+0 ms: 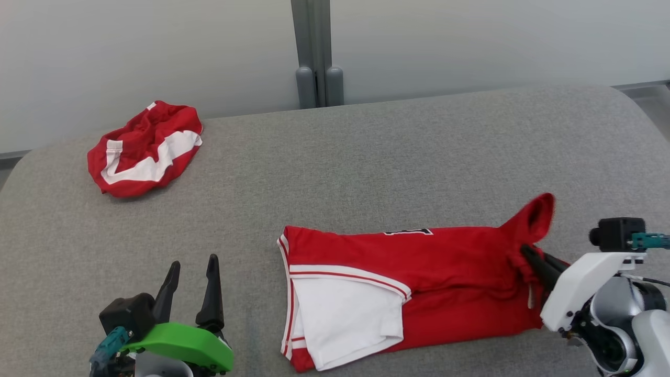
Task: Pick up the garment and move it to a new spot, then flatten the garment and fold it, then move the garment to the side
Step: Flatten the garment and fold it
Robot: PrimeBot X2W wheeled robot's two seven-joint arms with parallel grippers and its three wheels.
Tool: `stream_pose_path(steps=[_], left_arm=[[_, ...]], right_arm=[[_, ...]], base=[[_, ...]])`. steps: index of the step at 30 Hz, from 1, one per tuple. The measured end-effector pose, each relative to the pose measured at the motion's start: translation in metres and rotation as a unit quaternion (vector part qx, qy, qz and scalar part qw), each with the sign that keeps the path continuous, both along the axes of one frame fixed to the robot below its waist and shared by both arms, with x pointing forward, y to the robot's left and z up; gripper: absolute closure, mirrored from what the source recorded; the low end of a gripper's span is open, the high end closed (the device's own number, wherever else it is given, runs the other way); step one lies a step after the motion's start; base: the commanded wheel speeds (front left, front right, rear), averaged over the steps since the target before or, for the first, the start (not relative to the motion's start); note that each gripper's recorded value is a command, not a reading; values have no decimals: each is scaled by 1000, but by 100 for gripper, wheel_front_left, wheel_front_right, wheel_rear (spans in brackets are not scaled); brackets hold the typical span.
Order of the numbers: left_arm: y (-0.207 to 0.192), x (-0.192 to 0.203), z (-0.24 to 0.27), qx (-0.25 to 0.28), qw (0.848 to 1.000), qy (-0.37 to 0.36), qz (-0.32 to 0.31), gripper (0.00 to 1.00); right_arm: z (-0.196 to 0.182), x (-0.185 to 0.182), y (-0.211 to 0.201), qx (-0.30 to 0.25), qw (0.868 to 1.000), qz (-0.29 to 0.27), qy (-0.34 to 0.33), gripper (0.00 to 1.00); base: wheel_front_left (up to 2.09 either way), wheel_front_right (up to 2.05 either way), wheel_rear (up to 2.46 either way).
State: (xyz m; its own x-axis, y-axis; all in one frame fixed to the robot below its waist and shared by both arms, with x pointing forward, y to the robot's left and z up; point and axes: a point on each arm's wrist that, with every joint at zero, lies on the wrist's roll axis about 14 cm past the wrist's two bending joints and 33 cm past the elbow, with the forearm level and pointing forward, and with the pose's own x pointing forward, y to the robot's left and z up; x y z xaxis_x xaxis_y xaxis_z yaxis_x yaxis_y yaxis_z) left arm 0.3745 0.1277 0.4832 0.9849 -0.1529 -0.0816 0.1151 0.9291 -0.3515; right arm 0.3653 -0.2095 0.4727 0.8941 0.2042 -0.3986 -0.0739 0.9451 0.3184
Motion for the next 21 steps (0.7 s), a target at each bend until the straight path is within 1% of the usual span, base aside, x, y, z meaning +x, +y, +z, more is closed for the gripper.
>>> stream_pose_path(steps=[5,11,17,21], left_arm=[[6,-3,-1,-3,1000,1,9,0],[14,-8,1,-5,1000,-2,22,0],[26,-16,0,-5,999,-1,40,0],[33,-20,1,-5,999,-4,50,0]], right_arm=[[21,-3,65,47,995,81,-16,100],[24,-12,144,102,981,167,-3,100],[13,-15,201,136,967,217,14,100],[2,-9,222,147,962,228,25,100]], base=[[0,0,0],[0,0,0],[0,0,0],[0,0,0]])
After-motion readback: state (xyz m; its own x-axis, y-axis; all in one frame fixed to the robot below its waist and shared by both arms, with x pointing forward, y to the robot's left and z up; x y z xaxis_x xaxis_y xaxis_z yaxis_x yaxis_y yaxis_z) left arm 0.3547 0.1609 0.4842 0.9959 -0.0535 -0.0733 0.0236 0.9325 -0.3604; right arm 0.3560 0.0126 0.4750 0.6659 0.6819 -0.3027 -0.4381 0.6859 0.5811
